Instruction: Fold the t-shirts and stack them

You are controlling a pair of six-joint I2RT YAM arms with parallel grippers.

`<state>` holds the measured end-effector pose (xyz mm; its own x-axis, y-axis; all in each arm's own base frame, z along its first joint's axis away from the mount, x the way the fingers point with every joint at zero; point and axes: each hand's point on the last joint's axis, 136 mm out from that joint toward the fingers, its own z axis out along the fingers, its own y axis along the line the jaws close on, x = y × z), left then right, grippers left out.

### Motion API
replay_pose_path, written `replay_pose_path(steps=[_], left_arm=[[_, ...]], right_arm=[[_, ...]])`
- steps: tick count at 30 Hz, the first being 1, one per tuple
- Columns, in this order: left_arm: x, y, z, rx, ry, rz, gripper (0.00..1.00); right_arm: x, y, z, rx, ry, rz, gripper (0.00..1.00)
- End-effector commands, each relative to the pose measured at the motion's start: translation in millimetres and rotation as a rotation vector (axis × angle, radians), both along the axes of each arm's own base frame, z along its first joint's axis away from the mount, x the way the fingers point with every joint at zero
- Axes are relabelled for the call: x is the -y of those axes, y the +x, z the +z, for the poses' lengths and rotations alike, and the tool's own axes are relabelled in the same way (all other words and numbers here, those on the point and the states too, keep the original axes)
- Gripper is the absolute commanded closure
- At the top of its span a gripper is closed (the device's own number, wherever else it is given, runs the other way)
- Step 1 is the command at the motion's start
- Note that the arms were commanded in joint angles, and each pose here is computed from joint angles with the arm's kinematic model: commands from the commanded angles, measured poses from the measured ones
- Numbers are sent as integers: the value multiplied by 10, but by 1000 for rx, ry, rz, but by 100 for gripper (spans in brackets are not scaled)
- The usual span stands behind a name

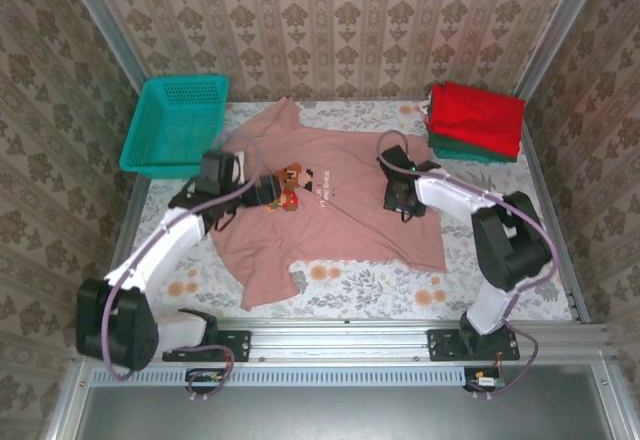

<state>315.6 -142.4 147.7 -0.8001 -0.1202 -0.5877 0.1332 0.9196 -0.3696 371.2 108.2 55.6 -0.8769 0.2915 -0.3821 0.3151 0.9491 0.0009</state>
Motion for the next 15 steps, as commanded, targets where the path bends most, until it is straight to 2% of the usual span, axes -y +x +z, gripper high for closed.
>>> replay_pose_path(steps=[1,5,11,15], left_arm=[[-96,-464,-449,-133,87,15,0],[-68,-1107,-715,-209,112,-22,3],[-132,-1990,-1193,-351,94,-35,14],[-301,-2296,-1418,-414,128,-11,17]], right_arm=[[-47,400,2,6,10,45,49],[-22,888,-28,-4,-8,52,50],[140,1339,-216,-42,25,6,49],[266,1451,-430,-120,18,-9,47]])
